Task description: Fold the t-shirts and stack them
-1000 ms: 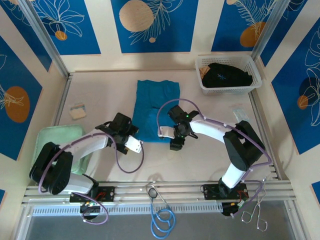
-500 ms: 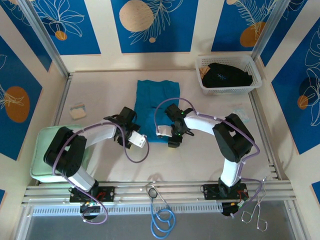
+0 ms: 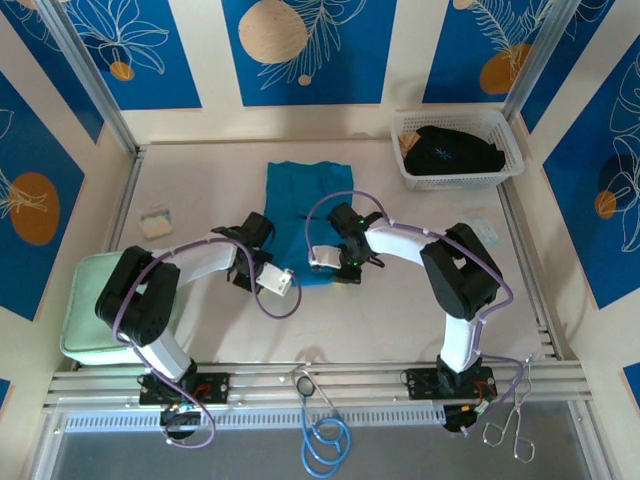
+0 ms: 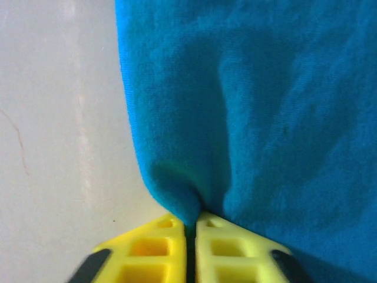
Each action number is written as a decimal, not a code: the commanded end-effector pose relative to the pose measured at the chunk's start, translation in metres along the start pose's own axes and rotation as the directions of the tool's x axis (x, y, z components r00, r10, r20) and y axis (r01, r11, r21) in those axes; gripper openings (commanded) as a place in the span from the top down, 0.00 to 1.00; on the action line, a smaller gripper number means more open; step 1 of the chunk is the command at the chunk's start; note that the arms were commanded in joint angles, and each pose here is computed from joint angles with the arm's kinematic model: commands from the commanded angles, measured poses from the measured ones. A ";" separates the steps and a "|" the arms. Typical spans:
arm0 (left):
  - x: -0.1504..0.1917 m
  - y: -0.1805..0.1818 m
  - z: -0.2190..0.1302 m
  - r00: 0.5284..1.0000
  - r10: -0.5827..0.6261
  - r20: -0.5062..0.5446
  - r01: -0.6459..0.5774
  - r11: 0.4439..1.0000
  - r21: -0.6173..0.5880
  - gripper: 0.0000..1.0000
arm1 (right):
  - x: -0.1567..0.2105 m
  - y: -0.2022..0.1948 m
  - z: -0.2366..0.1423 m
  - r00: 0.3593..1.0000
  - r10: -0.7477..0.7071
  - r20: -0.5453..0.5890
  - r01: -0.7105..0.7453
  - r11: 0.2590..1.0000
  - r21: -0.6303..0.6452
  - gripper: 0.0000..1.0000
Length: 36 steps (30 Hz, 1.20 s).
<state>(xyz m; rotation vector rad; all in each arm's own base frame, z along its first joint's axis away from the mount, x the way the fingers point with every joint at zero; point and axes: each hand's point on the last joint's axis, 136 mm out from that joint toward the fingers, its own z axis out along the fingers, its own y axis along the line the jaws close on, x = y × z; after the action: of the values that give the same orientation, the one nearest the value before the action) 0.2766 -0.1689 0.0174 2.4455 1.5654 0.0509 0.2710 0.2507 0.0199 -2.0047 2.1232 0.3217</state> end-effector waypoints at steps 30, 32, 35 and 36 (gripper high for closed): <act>-0.053 -0.066 -0.150 0.991 -0.069 0.115 0.098 0.959 -0.267 1.00 | -0.001 0.125 -0.124 0.994 -0.057 0.096 0.050 0.996 0.073 1.00; -0.054 -0.065 -0.162 0.988 -0.086 0.127 0.120 0.949 -0.290 1.00 | -0.003 0.133 -0.139 0.991 -0.070 0.111 0.063 0.995 0.072 1.00; -0.052 -0.055 -0.178 0.984 -0.122 0.126 0.158 0.931 -0.330 1.00 | -0.006 0.130 -0.156 0.990 -0.083 0.118 0.072 0.993 0.098 1.00; -0.050 -0.050 -0.181 0.985 -0.127 0.113 0.159 0.925 -0.346 1.00 | -0.007 0.123 -0.161 0.989 -0.083 0.119 0.069 0.990 0.121 1.00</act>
<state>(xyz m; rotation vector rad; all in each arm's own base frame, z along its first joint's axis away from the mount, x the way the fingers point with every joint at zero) 0.1780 -0.1701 0.1722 2.0772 1.4697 0.1274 0.1521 0.2317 0.1712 -1.9350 1.8819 0.3235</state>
